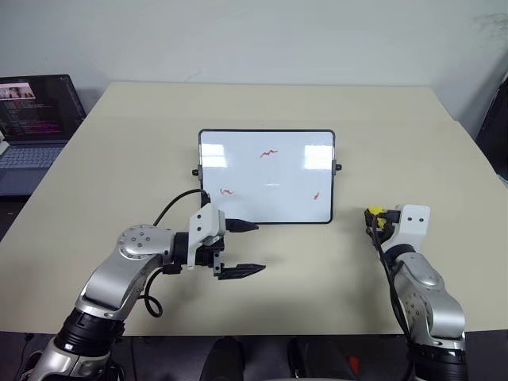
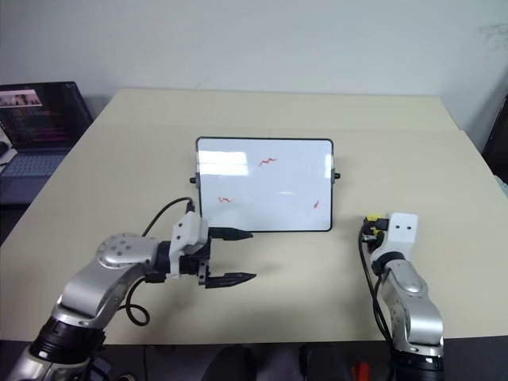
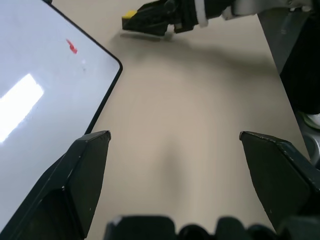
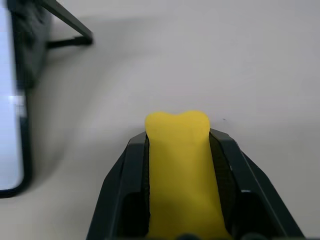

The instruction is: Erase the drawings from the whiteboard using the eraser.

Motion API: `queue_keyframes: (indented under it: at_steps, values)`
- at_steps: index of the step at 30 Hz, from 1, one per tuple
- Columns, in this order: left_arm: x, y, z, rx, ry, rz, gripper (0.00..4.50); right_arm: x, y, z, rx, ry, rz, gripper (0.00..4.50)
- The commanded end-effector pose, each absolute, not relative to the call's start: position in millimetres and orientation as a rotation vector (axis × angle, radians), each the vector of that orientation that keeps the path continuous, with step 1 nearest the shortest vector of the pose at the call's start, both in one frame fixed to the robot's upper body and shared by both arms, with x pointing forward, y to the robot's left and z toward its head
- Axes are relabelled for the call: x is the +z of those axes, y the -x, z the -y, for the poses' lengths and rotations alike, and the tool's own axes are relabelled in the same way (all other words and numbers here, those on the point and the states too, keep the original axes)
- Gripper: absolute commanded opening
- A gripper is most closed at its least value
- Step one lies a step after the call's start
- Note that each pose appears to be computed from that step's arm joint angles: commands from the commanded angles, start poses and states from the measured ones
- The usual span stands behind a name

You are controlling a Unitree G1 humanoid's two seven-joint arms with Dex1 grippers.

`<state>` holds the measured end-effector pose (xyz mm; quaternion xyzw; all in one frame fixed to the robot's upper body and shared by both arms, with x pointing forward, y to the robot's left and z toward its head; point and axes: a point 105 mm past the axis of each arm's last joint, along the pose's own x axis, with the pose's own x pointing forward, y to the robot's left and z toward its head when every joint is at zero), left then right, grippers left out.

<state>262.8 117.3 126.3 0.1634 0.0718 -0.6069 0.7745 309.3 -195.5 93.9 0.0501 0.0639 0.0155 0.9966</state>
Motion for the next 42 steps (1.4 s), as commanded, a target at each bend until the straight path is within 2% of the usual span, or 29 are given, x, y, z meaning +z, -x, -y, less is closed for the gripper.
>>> queue_keyframes:
  at_steps: [1,4,8,14,23,31,37,42]
  values:
    - [135.3,-263.2,-121.7,-1.268,-0.377,-0.122,4.50,113.2,-297.3,180.5,0.161,-0.059,-0.064,1.25]
    - [134.1,-261.7,-123.3,-1.241,-0.354,-0.127,4.50,119.5,-287.3,164.2,0.279,0.044,-0.039,1.25]
    - [136.1,-255.3,-130.4,-1.195,-0.333,-0.134,4.50,137.1,-269.7,120.1,0.570,0.239,0.040,1.25]
    - [131.0,-245.9,-152.2,-1.060,-0.336,-0.183,4.50,144.4,-268.7,70.4,0.832,0.482,0.151,1.25]
    - [138.3,-248.6,-184.1,-0.864,-0.404,-0.200,4.50,162.2,-303.8,3.1,0.954,0.629,0.328,1.25]
    - [143.1,-248.6,-201.4,-0.777,-0.438,-0.226,4.50,173.7,-323.7,-63.6,1.131,0.696,0.328,1.25]
    - [148.0,-259.3,-213.9,-0.733,-0.480,-0.244,4.50,188.5,-344.6,-91.2,1.073,0.816,0.399,1.25]
    - [152.5,-266.4,-209.3,-0.774,-0.497,-0.236,4.50,181.0,-364.8,-92.1,1.011,0.918,0.377,1.25]
